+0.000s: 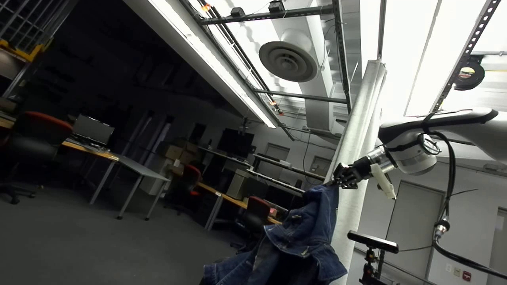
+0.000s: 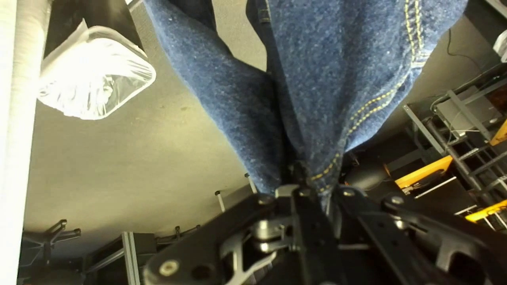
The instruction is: Hang the blue jean jacket on the backrest of the chair
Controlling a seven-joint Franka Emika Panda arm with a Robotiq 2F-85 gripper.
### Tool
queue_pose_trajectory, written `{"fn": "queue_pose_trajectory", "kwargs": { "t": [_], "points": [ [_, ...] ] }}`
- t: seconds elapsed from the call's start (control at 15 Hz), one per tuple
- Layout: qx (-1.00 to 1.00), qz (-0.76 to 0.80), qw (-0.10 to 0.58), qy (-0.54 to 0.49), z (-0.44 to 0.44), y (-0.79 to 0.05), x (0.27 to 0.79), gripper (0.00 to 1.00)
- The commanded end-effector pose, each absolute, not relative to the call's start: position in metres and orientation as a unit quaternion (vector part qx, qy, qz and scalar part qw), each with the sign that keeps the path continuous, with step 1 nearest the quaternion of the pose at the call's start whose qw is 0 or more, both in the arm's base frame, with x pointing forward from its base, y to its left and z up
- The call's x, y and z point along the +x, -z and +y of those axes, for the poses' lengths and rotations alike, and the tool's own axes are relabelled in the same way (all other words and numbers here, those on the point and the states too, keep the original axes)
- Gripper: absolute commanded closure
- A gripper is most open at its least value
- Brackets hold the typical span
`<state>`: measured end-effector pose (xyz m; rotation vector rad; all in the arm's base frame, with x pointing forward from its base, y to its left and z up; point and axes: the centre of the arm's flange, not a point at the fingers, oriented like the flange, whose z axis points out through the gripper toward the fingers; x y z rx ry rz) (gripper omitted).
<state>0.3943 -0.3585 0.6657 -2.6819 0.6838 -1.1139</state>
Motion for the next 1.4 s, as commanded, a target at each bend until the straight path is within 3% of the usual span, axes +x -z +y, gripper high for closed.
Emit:
{"fn": "queue_pose_trajectory", "kwargs": {
  "t": [0.0, 0.07, 0.67, 1.33],
  "points": [
    [-0.897, 0.234, 0.078, 0.368, -0.365, -0.67, 0.41, 0.68],
    [-0.898, 0.235, 0.078, 0.365, -0.364, -0.668, 0.412, 0.68],
    [-0.898, 0.223, 0.071, 0.372, -0.355, -0.682, 0.418, 0.01],
    [-0.935, 0.045, 0.093, 0.339, -0.216, -0.647, 0.423, 0.0]
  ]
}}
